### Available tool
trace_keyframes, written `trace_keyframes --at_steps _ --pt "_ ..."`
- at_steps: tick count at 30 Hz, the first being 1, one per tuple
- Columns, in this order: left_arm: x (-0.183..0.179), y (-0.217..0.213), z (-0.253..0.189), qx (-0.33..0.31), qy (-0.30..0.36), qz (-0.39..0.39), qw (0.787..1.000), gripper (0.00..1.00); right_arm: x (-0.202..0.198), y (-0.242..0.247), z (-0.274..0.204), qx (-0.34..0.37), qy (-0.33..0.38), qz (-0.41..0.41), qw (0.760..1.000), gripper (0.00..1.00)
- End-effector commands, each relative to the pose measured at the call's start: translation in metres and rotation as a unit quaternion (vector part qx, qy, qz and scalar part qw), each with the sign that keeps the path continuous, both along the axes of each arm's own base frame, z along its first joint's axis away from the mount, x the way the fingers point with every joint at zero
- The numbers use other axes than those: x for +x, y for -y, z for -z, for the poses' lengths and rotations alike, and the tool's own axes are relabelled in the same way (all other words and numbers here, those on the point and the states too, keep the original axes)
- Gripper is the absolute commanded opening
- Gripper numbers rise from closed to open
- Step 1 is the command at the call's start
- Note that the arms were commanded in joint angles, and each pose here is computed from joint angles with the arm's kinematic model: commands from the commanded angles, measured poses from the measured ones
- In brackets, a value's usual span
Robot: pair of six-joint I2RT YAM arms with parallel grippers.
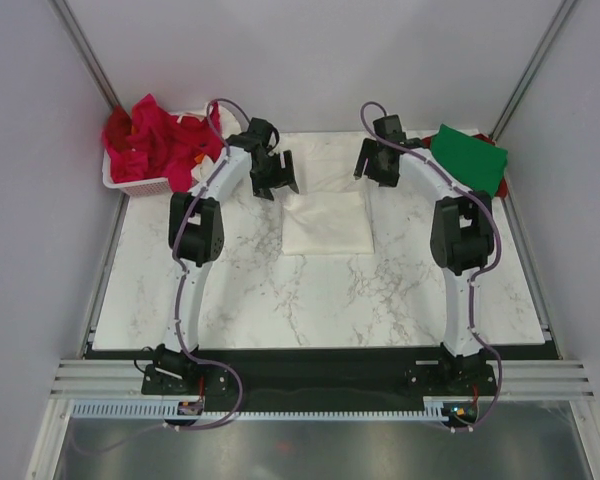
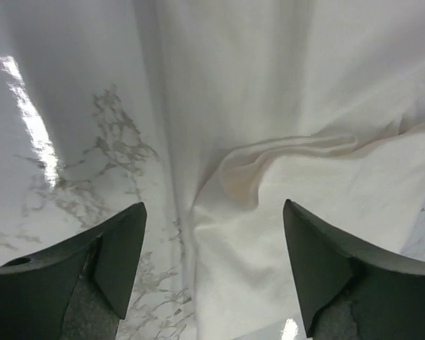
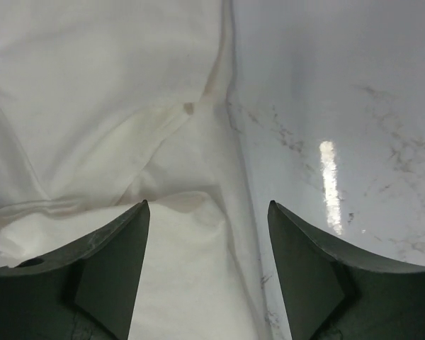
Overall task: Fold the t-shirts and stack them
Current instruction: Fold the tshirt
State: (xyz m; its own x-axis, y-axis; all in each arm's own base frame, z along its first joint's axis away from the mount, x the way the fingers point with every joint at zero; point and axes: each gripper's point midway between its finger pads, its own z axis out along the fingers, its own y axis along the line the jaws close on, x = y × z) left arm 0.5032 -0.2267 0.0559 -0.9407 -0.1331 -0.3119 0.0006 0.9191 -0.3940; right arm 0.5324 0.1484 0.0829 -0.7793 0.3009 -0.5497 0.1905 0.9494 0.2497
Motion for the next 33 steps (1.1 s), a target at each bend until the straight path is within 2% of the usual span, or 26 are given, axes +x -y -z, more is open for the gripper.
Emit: trace_keyframes --at_steps 1,3,4,5,7,8,10,11,13,17,18,19,20,22,29,33 --pt "0.012 -0.014 -0.061 0.02 0.053 0.004 0.998 0.87 0.003 0.021 -0.072 -0.023 0.055 0.015 0.998 0.77" --pt "0.01 -0.026 -0.088 0.038 0.079 -0.008 0.996 0.9 -0.011 0.028 -0.073 -0.033 0.058 0.016 0.998 0.78" --pt "0.007 -0.027 -0.095 0.04 0.085 -0.007 0.996 0.9 -0.02 0.03 -0.096 -0.026 0.079 0.016 0.996 0.78" --pt "0.003 -0.028 -0.115 0.037 0.101 -0.007 0.994 0.9 -0.035 0.032 -0.082 -0.027 0.062 0.012 0.998 0.78" --pt "-0.012 -0.026 -0.114 0.042 0.092 0.001 0.995 0.89 -0.052 0.021 -0.102 0.009 0.09 -0.01 0.996 0.78" --pt "-0.019 -0.025 -0.115 0.043 0.089 0.006 0.995 0.88 -0.071 0.016 -0.078 0.021 0.062 -0.021 0.998 0.79" --pt "-0.042 -0.015 -0.109 0.048 0.077 0.025 0.996 0.87 -0.087 -0.004 -0.084 0.072 0.074 -0.061 0.993 0.79" --pt "-0.051 -0.011 -0.105 0.05 0.072 0.031 0.996 0.87 -0.103 -0.006 -0.062 0.082 0.046 -0.068 0.993 0.79" --pt "-0.075 0.006 -0.093 0.035 0.067 0.052 0.996 0.84 -0.116 -0.024 -0.057 0.127 0.041 -0.104 0.986 0.77" --pt "-0.111 0.039 -0.073 -0.046 0.054 0.072 0.995 0.77 -0.142 -0.043 -0.023 0.175 0.006 -0.151 0.973 0.51" --pt "-0.13 0.037 -0.047 -0.047 0.03 0.074 0.996 0.75 -0.142 -0.047 -0.021 0.187 0.009 -0.158 0.97 0.45" --pt "-0.127 0.046 -0.055 -0.071 0.058 0.069 0.993 0.73 -0.147 -0.051 -0.014 0.199 -0.003 -0.167 0.966 0.36" --pt "-0.143 0.042 -0.034 -0.074 0.033 0.068 0.994 0.72 -0.153 -0.05 -0.002 0.198 -0.016 -0.165 0.966 0.33" --pt "-0.144 0.044 -0.026 -0.087 0.041 0.06 0.994 0.7 -0.157 -0.044 0.014 0.184 -0.029 -0.16 0.969 0.28" --pt "-0.159 0.021 0.036 -0.04 0.002 0.037 0.998 0.68 -0.186 -0.01 0.079 0.11 -0.085 -0.119 0.983 0.27" --pt "-0.174 0.013 0.05 -0.033 -0.011 0.033 0.999 0.68 -0.206 0.008 0.101 0.081 -0.113 -0.096 0.986 0.27"
